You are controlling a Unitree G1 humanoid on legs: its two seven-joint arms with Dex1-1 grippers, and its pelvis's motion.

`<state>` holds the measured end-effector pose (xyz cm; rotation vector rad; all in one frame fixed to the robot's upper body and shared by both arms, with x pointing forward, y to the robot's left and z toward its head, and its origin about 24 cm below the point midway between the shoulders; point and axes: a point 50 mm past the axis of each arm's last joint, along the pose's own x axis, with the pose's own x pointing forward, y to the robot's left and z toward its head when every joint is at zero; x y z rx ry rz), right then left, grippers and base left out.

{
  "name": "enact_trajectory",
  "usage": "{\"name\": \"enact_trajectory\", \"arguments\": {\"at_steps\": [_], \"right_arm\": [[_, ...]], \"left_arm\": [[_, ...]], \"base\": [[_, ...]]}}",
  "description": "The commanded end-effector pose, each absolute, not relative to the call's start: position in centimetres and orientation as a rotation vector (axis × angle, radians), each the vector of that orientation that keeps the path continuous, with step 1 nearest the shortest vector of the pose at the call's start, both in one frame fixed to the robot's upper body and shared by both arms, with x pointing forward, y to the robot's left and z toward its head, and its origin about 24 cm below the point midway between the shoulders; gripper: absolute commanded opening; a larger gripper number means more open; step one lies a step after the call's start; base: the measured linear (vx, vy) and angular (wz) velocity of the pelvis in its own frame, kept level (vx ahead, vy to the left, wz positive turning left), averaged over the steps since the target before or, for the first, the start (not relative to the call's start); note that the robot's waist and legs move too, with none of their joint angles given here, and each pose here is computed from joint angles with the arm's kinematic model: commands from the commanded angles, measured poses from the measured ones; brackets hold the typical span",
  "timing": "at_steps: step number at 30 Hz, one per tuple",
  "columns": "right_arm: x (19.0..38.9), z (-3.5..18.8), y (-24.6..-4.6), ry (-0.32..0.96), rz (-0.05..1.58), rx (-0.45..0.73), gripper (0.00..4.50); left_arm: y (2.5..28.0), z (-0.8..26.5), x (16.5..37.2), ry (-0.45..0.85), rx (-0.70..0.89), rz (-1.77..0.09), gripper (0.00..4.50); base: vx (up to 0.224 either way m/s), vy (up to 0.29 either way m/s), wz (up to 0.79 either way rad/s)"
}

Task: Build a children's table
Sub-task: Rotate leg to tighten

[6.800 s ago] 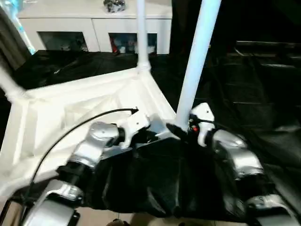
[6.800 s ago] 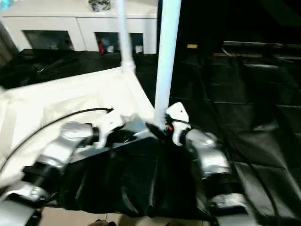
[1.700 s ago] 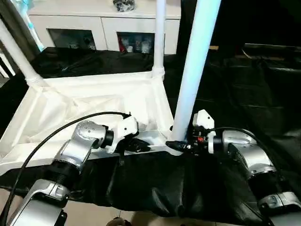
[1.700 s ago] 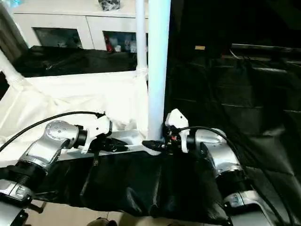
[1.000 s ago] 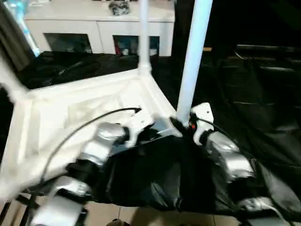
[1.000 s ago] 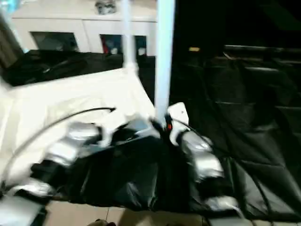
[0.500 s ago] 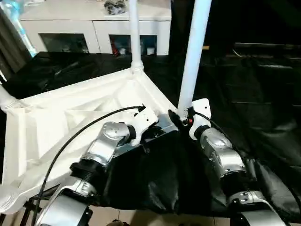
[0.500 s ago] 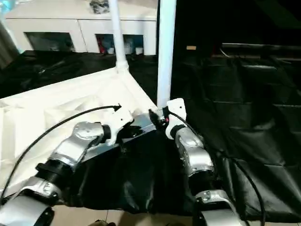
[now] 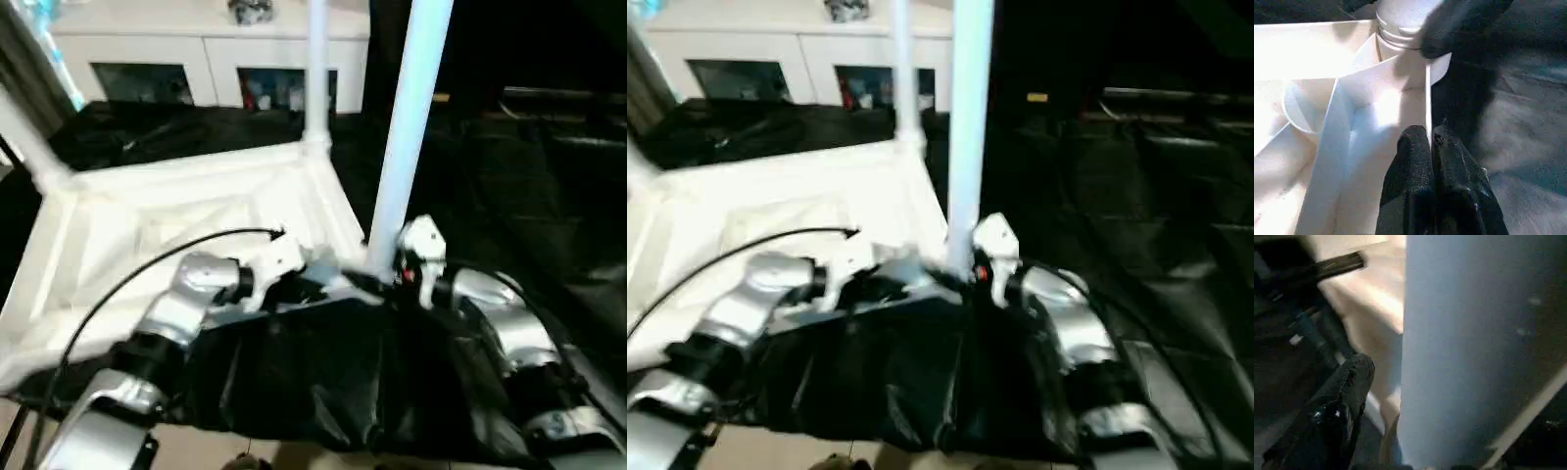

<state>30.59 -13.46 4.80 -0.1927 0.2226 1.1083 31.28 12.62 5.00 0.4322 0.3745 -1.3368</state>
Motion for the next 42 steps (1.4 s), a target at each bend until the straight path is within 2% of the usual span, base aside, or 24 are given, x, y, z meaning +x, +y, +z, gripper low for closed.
{"name": "enact_trajectory", "arguments": {"at_steps": [1, 3, 18, 22, 23, 26, 27, 31, 33, 35, 36, 38, 42], "right_arm": [[29.9, 4.2, -12.8, 0.264, 1.201, -0.208, 3.6], [29.8, 4.4, -12.8, 0.266, 1.23, -0.211, 3.6], [29.7, 4.5, -12.8, 0.269, 1.272, -0.217, 2.22], [29.5, 4.2, -12.7, 0.27, 1.243, -0.183, 2.04], [29.5, 4.1, -12.7, 0.266, 1.223, -0.173, 2.01], [30.0, 2.9, -12.4, 0.277, 1.027, -0.121, 1.99], [30.0, 2.8, -12.3, 0.278, 1.018, -0.118, 1.99], [30.7, 1.4, -10.2, 0.296, 0.755, -0.046, 1.98], [30.8, 1.3, -9.7, 0.302, 0.723, -0.034, 1.98], [31.2, 1.0, -8.7, 0.345, 0.66, -0.011, 1.98], [31.6, 0.9, -7.5, 0.366, 0.62, -0.008, 1.98], [32.0, 1.2, -6.6, 0.362, 0.592, -0.006, 1.98], [32.5, 1.8, -5.8, 0.34, 0.587, 0.024, 1.98]], "left_arm": [[12.5, 5.9, 31.4, 0.336, 0.461, -1.379, 0.0], [13.0, 5.8, 31.3, 0.352, 0.477, -1.396, 0.0], [13.6, 5.8, 31.3, 0.363, 0.481, -1.405, 0.0], [13.6, 5.7, 31.4, 0.365, 0.468, -1.393, 0.0], [13.5, 5.6, 31.4, 0.366, 0.46, -1.386, 0.0], [12.3, 5.0, 32.0, 0.373, 0.453, -1.289, 0.0], [12.2, 5.0, 32.0, 0.373, 0.452, -1.282, 0.0], [8.9, 4.6, 32.8, 0.339, 0.406, -1.141, 0.0], [8.3, 4.6, 32.9, 0.334, 0.395, -1.124, 0.0], [7.1, 4.7, 33.1, 0.323, 0.379, -1.089, 0.0], [5.7, 4.9, 33.3, 0.31, 0.357, -1.071, 0.0], [4.8, 5.2, 33.3, 0.294, 0.36, -1.071, 0.0], [4.0, 5.5, 33.2, 0.276, 0.377, -1.088, 0.0]], "base": [[0.0, 0.0, 0.0], [0.0, 0.0, 0.0], [0.0, 0.0, 0.0], [0.0, 0.0, 0.0], [0.0, 0.0, 0.0], [0.0, 0.0, 0.0], [0.0, 0.0, 0.0], [0.0, 0.0, 0.0], [0.0, 0.0, 0.0], [0.0, 0.0, 0.0], [0.0, 0.0, 0.0], [0.0, 0.0, 0.0], [0.0, 0.0, 0.0]]}}
